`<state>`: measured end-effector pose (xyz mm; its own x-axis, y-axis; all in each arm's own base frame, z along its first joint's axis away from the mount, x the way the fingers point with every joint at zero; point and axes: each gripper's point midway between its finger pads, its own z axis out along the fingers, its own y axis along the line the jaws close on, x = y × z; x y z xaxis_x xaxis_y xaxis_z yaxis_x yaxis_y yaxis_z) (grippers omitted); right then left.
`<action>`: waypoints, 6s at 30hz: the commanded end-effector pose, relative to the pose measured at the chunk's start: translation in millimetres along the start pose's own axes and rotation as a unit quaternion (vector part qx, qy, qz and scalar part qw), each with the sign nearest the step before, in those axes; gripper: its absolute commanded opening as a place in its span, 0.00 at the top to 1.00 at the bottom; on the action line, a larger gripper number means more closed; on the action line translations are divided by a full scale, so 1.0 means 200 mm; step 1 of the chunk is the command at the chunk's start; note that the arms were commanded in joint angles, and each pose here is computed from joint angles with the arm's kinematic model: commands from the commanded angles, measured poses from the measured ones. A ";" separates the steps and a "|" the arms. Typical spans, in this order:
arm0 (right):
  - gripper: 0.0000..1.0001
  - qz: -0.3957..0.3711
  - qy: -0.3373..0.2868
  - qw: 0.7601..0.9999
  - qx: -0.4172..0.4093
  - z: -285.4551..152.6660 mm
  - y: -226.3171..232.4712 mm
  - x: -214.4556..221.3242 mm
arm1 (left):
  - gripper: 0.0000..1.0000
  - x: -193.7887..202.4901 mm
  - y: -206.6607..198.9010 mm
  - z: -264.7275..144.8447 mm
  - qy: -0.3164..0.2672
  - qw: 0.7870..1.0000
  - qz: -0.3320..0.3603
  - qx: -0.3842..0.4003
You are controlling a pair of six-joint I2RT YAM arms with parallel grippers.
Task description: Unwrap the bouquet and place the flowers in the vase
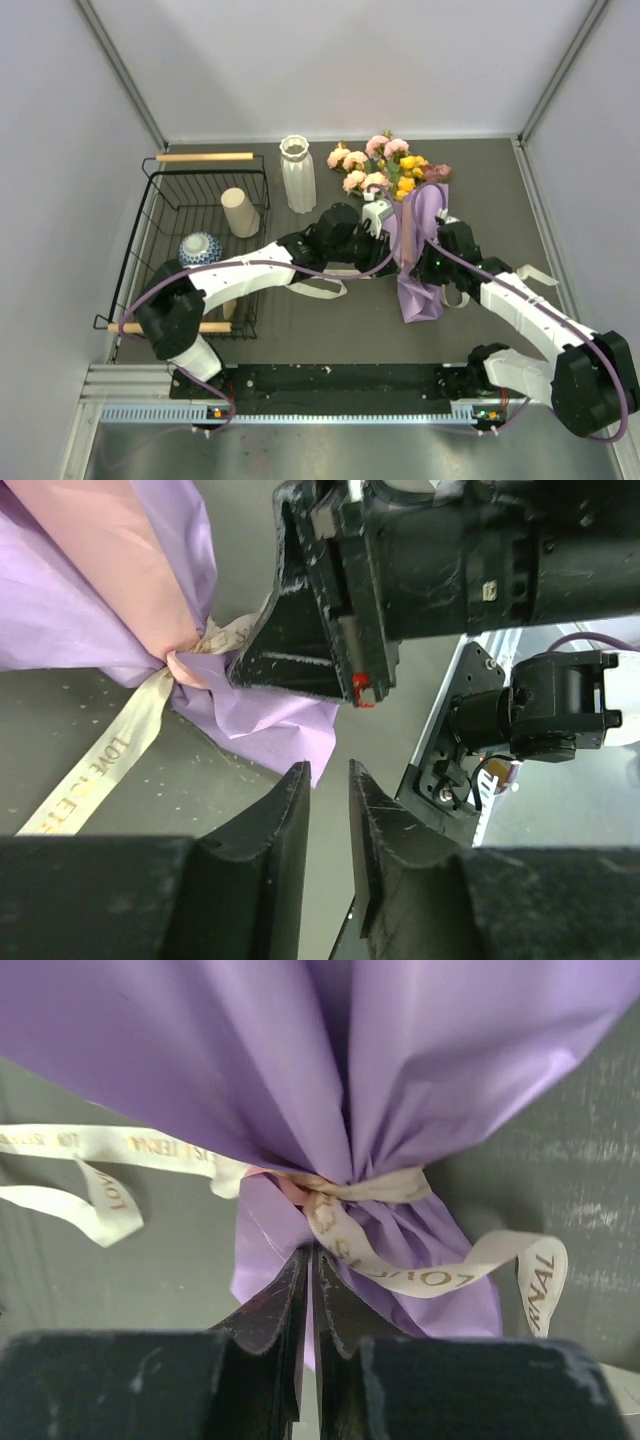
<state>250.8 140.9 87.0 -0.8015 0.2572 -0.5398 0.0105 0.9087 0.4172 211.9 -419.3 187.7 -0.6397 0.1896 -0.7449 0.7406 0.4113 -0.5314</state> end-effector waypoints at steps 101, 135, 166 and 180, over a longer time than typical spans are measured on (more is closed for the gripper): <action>0.86 0.288 -0.037 0.957 -0.026 0.10 -0.03 -0.06 | 0.99 0.36 0.30 0.40 0.089 0.991 -0.099 -0.007; 0.99 0.478 -0.025 0.877 0.041 0.24 -0.16 0.06 | 0.99 0.43 0.34 0.43 0.107 0.989 -0.102 -0.016; 1.00 0.349 -0.283 0.893 -0.006 -0.39 -0.14 -0.46 | 1.00 0.46 0.40 0.41 0.119 0.986 -0.101 -0.054; 1.00 0.344 -0.249 0.905 0.019 -0.29 -0.19 -0.35 | 0.78 0.24 0.22 0.27 0.067 0.996 -0.051 -0.010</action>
<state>267.4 65.7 153.1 -0.2204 0.8718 -0.4374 0.4431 0.4890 0.7514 224.1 -435.4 45.2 -0.8109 0.3045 -0.4997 0.5781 0.5491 -0.6035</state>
